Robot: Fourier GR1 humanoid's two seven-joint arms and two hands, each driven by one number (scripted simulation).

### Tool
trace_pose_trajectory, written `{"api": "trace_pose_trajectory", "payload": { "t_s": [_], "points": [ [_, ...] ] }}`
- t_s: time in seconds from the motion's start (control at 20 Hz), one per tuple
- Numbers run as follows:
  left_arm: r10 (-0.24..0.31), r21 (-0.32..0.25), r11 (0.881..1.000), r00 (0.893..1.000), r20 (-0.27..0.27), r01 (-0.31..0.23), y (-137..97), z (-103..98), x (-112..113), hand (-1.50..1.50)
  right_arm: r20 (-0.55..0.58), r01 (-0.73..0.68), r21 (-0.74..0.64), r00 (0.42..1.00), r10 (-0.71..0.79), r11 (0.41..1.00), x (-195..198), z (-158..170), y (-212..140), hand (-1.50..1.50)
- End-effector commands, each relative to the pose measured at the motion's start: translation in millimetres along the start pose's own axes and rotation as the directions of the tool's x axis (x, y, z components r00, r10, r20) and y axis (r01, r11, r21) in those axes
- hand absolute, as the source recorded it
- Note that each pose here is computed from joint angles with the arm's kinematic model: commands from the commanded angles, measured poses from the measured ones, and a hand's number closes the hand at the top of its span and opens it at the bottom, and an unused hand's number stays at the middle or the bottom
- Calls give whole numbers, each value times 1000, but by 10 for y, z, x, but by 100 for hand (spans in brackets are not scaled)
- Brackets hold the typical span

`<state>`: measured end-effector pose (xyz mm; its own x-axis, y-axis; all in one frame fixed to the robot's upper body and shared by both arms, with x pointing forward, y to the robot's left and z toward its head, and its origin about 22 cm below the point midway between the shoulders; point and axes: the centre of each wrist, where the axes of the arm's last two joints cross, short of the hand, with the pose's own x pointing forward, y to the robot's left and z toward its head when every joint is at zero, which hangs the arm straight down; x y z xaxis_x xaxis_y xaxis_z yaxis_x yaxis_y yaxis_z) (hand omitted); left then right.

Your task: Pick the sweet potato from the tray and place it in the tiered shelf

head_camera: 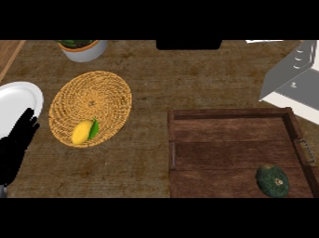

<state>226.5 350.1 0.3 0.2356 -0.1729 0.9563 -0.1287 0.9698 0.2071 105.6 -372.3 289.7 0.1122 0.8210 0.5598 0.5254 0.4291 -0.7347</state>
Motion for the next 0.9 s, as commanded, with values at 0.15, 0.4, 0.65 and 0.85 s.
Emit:
{"api": "trace_pose_trajectory", "payload": {
  "t_s": [0.15,0.4,0.65,0.85],
  "points": [
    [5,-15,1000,1000,-6,-5,-18,-120,84,0,-40,-122,-33,992,121,992,152,-418,-129,150],
    [-16,-16,1000,1000,1,16,-95,-164,61,0,-63,-130,-52,990,126,990,4,-810,-139,150],
    [-11,-20,1000,1000,-10,11,-36,-172,-63,0,-103,-209,-73,974,201,975,-97,-1053,-112,150],
    [-6,-24,1000,1000,-4,6,-146,10,-166,0,-103,-209,-57,974,203,976,-266,-1178,207,150]
  ]
}}
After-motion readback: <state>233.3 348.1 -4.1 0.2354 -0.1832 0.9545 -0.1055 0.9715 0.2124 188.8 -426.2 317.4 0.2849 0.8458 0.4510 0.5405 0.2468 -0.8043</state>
